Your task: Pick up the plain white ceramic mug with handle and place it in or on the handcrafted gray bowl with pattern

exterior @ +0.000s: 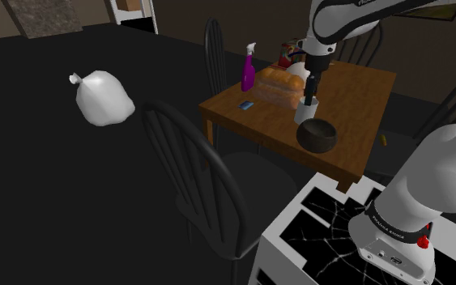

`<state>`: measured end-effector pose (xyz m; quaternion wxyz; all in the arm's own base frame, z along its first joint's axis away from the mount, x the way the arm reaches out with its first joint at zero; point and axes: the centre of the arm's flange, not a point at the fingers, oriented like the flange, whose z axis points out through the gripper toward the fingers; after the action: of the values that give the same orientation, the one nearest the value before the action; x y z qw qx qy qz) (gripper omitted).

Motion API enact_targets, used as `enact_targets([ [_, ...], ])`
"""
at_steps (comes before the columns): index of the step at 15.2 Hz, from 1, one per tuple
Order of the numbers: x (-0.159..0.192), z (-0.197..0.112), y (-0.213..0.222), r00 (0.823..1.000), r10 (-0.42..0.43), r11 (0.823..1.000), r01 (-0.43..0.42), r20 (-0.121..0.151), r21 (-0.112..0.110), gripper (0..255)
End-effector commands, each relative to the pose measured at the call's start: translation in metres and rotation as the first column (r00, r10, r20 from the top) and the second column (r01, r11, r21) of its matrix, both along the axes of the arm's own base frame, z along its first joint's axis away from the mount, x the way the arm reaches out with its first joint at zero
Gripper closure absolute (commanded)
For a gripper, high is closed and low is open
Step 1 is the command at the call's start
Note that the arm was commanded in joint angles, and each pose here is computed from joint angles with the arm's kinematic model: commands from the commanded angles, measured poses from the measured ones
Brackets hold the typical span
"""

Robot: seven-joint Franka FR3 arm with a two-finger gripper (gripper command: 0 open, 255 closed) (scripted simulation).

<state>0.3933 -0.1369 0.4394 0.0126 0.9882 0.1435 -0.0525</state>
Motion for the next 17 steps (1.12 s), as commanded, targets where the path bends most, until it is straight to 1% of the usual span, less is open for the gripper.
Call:
enact_targets([
  [1,0.011,-0.017,-0.019,0.999,0.032,0.999,-0.032,-0.016,-0.011,0],
  [6,0.037,-0.053,-0.06,0.993,0.101,0.994,-0.103,-0.055,-0.032,0],
  [13,0.032,-0.089,-0.063,0.993,0.101,0.994,-0.103,-0.055,-0.032,0],
  [17,0.031,-0.092,-0.064,0.993,0.101,0.994,-0.103,-0.055,-0.032,0],
])
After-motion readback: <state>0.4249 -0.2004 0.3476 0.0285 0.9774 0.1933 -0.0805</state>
